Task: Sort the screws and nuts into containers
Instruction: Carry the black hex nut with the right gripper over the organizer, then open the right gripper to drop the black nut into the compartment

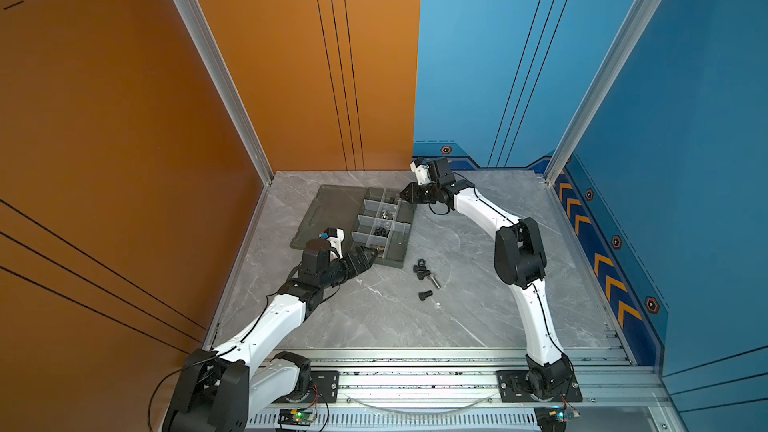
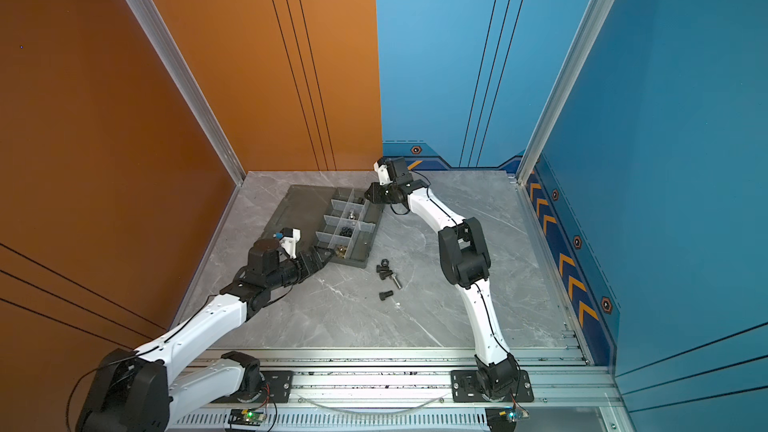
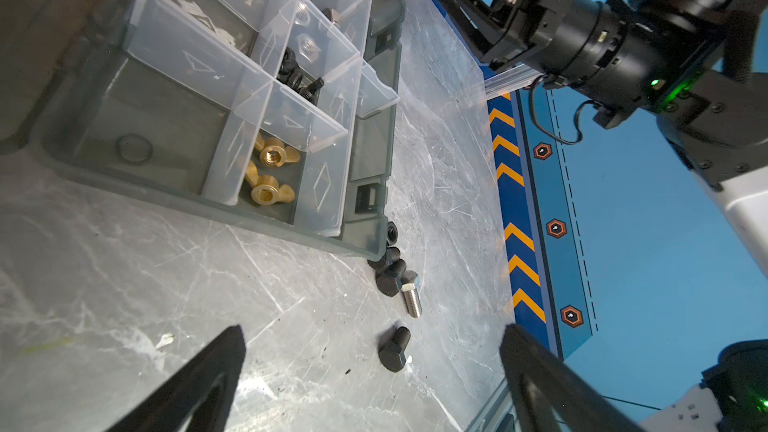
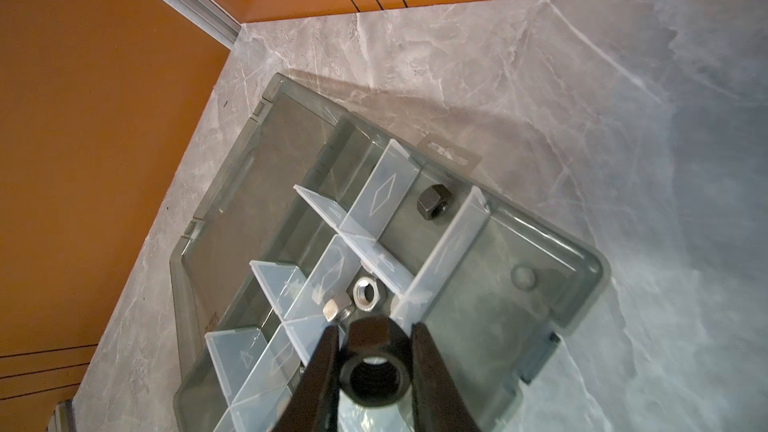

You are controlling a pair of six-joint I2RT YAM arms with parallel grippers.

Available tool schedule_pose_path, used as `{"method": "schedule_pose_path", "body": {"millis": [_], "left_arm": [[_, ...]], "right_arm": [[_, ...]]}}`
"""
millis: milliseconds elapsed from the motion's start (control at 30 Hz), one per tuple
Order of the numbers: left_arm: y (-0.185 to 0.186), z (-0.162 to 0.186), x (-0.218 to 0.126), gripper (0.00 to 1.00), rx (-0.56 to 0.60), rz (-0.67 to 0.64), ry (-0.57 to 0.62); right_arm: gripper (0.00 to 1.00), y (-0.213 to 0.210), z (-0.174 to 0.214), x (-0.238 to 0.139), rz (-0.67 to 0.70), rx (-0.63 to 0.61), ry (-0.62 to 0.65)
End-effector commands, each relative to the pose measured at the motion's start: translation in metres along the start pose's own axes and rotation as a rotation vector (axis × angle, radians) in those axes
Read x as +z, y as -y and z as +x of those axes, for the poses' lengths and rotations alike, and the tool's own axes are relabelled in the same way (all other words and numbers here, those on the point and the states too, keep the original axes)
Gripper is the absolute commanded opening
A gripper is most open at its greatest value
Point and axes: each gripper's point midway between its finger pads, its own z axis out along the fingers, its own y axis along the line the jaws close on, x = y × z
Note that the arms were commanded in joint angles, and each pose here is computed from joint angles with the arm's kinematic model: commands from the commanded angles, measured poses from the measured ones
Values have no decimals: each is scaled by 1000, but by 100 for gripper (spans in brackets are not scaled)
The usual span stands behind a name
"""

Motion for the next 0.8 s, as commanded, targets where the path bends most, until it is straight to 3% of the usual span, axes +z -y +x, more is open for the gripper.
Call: {"method": "schedule_pose_path", "body": {"millis": [0,333,767], "left_arm": [[2,1,-5,98,15,9,-2],[-2,4,-10,97,8,1,-4],[-2,5,-10,98,10,6,0]], "right_arm": [[0,-21,-33,3,-106,-28,115],[0,-8,-43,34,-159,29,210],[0,7,-18,61,-126,37,151]]}}
